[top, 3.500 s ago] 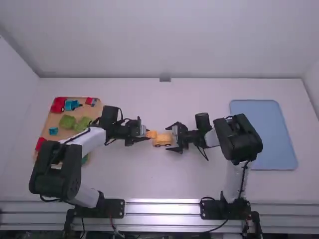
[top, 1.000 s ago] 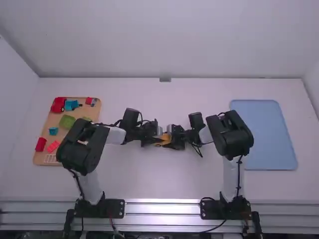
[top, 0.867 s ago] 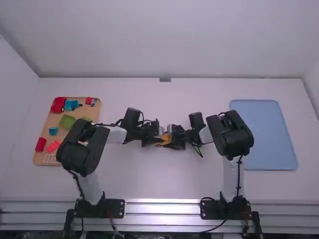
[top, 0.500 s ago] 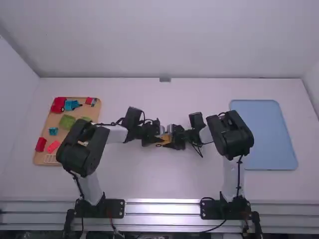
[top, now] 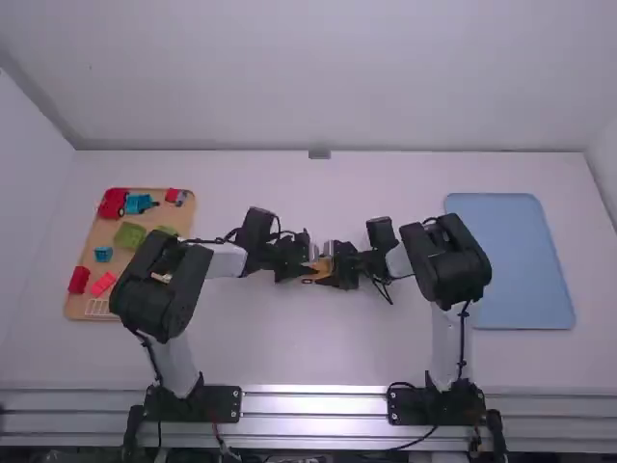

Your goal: Assemble lego blocks to make yellow taxi

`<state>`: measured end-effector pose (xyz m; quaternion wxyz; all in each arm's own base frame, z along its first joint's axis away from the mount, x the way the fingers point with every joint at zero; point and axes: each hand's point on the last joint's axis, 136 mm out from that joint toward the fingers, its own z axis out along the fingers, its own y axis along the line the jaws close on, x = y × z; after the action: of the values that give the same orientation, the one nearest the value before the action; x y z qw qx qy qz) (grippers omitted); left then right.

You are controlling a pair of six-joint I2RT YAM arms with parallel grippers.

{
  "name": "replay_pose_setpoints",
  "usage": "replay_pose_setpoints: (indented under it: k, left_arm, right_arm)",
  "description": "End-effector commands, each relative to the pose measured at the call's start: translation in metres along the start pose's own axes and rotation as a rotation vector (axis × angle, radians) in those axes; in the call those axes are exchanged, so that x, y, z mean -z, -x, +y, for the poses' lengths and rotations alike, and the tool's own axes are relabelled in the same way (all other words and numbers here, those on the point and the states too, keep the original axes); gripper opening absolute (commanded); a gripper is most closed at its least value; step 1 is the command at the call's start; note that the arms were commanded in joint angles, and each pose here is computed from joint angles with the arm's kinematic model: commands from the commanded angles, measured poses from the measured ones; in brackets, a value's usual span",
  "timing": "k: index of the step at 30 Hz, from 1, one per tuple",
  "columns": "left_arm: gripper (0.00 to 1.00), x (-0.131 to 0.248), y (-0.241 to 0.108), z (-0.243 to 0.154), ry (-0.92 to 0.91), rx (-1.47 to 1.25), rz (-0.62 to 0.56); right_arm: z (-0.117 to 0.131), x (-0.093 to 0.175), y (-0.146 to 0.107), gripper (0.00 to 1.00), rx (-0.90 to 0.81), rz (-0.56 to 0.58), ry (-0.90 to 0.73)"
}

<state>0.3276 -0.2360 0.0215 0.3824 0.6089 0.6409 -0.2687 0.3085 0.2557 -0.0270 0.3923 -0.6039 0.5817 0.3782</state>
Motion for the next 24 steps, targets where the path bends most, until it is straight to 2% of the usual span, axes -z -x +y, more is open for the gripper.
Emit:
replay_pose_setpoints:
  k: [1,5,7,13,14,19,20,24]
  left_arm:
    - [0.30,-0.007,-0.016,-0.001,0.019,0.014,0.075]
    - [0.31,0.002,-0.011,0.004,0.023,0.017,0.039]
    - [0.38,0.007,-0.007,0.005,0.015,0.019,0.002]
    - [0.48,0.025,-0.004,0.012,0.007,0.029,-0.091]
    - [0.53,0.029,-0.003,0.014,0.008,0.026,-0.110]
    - [0.63,0.038,-0.001,0.017,0.011,0.010,-0.153]
    - [0.99,0.042,-0.002,0.020,0.025,0.014,-0.146]
    - [0.99,0.062,-0.002,0.032,0.076,0.029,-0.143]
  right_arm:
    - [0.008,-0.011,0.001,0.55,0.009,-0.006,0.036]
    - [0.008,-0.011,0.001,0.55,0.009,-0.006,0.037]
    - [0.008,-0.011,0.001,0.55,0.009,-0.006,0.038]
    - [0.008,-0.011,0.001,0.55,0.003,-0.006,0.036]
    - [0.007,-0.011,0.001,0.55,0.003,-0.006,0.036]
    - [0.007,-0.011,0.001,0.55,0.002,-0.006,0.036]
    - [0.008,-0.011,0.001,0.55,0.002,-0.005,0.036]
    - [0.007,-0.011,0.001,0.55,0.002,-0.006,0.036]
